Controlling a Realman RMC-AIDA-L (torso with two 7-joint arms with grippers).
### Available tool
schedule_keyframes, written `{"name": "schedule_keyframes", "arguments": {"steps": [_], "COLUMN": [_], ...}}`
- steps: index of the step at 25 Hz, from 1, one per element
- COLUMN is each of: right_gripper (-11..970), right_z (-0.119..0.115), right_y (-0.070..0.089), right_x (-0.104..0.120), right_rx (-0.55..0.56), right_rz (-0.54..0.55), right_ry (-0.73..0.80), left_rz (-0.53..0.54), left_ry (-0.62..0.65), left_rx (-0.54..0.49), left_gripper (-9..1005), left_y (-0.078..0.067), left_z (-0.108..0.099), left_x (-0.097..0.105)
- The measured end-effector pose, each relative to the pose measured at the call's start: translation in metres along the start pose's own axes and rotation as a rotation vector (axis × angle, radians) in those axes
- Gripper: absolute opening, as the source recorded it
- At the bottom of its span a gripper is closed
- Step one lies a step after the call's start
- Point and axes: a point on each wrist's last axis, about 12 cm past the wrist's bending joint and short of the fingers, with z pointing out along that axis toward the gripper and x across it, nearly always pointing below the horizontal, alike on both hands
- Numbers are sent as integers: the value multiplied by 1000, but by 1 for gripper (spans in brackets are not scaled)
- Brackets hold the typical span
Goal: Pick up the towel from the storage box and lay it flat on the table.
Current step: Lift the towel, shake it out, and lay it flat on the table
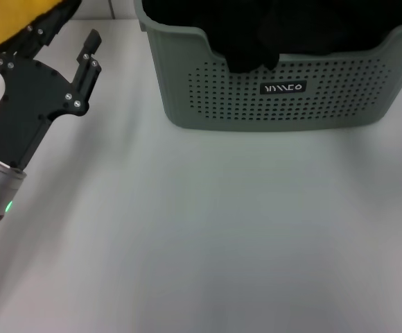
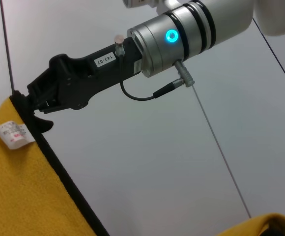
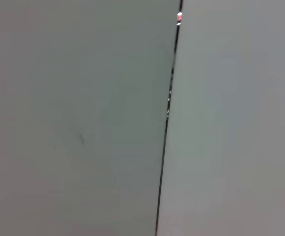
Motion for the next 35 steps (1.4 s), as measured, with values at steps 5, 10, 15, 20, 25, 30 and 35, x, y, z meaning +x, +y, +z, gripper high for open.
{"name": "schedule_keyframes", "arguments": {"steps": [5, 10, 15, 20, 25, 30, 35], "right_gripper": [10, 10, 10, 10, 10, 10, 10], "right_z": [-5, -9, -17, -36, -51, -63, -64], "right_y": [-4, -7, -7, 1, 1, -1, 3], "right_x": [5, 10, 18, 30, 34, 34, 21], "right_rx": [-14, -29, -81, -206, -244, -248, -220], "right_rz": [93, 152, 103, -82, -210, -407, -675], "right_ry": [-40, -60, -40, -41, -67, -47, 52], "left_rz": [49, 97, 68, 53, -63, -70, -70], "left_ry": [11, -10, -118, -146, -157, -165, -162], "left_rx": [-38, -35, 63, 64, -45, -77, -75], "left_gripper": [451, 450, 450, 449, 449, 449, 450], "left_y": [3, 3, -8, -8, 5, 10, 10], "left_z": [-2, -2, -2, -3, -2, 0, 7], "left_x": [1, -2, -13, -17, -18, -18, -17]}}
